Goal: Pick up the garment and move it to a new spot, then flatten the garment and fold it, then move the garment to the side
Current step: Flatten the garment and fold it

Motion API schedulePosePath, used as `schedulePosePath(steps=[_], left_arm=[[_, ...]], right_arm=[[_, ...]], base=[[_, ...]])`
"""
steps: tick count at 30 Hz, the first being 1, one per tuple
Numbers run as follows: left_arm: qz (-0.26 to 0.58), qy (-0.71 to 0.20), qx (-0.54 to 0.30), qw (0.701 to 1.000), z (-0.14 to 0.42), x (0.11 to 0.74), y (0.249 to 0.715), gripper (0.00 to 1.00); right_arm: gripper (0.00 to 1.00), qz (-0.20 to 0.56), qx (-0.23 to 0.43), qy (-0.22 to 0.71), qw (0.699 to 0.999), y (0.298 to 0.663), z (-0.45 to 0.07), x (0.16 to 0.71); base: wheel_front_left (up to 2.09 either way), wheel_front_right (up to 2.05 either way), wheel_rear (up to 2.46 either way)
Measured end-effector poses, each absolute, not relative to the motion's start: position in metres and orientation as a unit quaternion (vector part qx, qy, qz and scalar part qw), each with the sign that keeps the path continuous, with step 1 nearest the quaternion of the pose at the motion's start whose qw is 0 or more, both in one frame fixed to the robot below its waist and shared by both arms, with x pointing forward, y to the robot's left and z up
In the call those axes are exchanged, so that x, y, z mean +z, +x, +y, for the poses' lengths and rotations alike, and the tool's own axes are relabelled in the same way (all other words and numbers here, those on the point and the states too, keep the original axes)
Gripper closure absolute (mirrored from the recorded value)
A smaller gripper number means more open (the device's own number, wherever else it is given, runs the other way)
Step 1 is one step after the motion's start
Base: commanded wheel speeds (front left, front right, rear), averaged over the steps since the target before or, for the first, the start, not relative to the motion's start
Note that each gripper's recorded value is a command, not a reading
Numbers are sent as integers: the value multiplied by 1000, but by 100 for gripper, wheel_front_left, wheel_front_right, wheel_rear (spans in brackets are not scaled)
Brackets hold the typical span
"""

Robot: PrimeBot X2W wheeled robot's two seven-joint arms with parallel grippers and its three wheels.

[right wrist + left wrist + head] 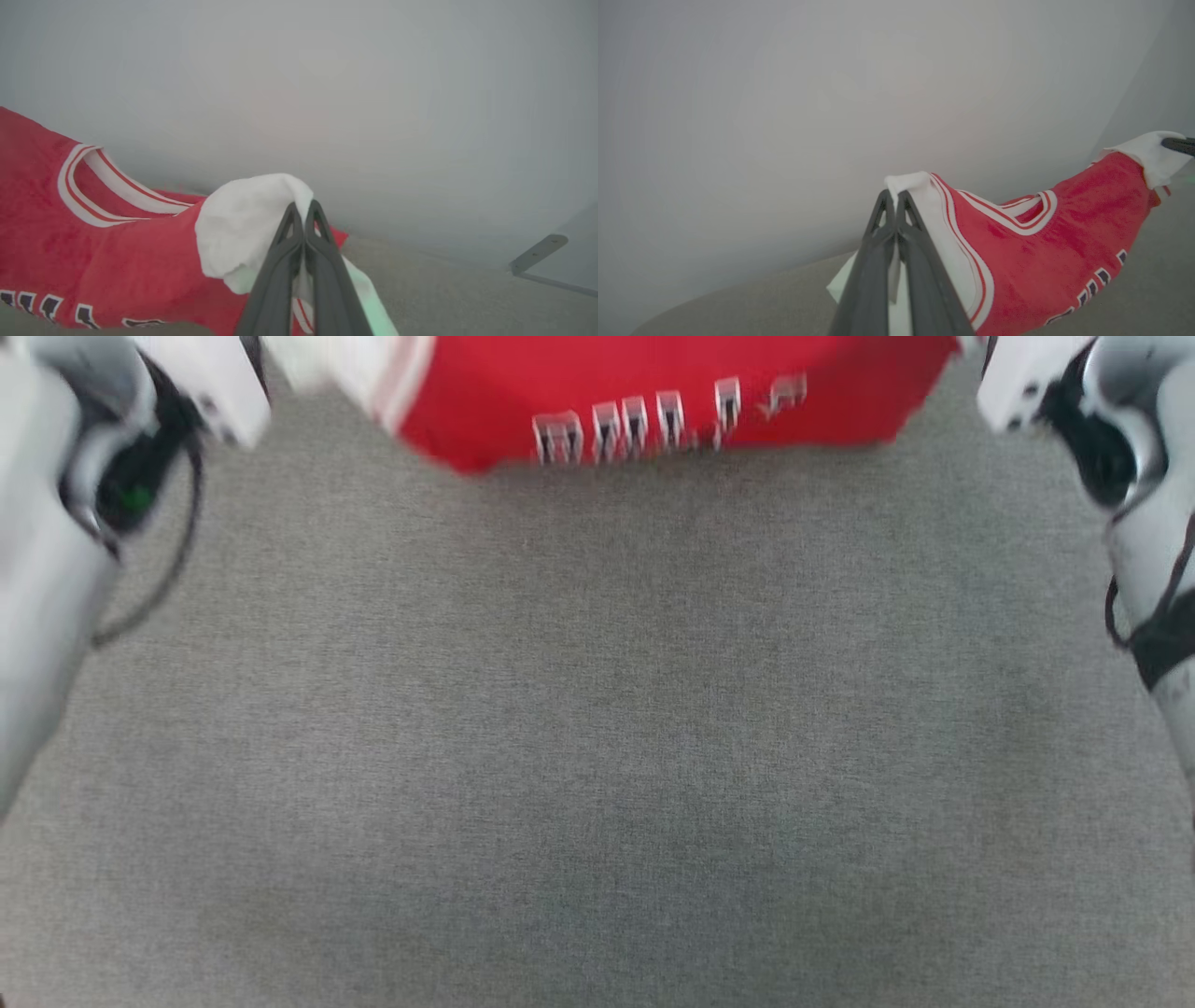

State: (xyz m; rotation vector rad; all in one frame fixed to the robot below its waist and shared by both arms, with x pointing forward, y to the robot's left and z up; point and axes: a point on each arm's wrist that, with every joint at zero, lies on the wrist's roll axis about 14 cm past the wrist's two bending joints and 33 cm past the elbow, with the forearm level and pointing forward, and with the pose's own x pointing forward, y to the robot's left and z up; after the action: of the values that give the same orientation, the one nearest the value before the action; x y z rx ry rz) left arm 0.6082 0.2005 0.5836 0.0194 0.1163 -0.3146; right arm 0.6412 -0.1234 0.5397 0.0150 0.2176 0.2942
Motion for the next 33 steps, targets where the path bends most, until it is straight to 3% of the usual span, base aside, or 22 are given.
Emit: schedulePosePath(steps=[16, 33], left_arm=[[267, -84, -177, 944, 207, 498, 481, 100], [463, -120, -114, 871, 213, 413, 322, 100]], right_arm=[[100, 214, 223, 10, 951, 547, -136, 503], [100, 392, 292, 4, 872, 406, -153, 437]], base=[[0, 0, 0], [0, 0, 0]])
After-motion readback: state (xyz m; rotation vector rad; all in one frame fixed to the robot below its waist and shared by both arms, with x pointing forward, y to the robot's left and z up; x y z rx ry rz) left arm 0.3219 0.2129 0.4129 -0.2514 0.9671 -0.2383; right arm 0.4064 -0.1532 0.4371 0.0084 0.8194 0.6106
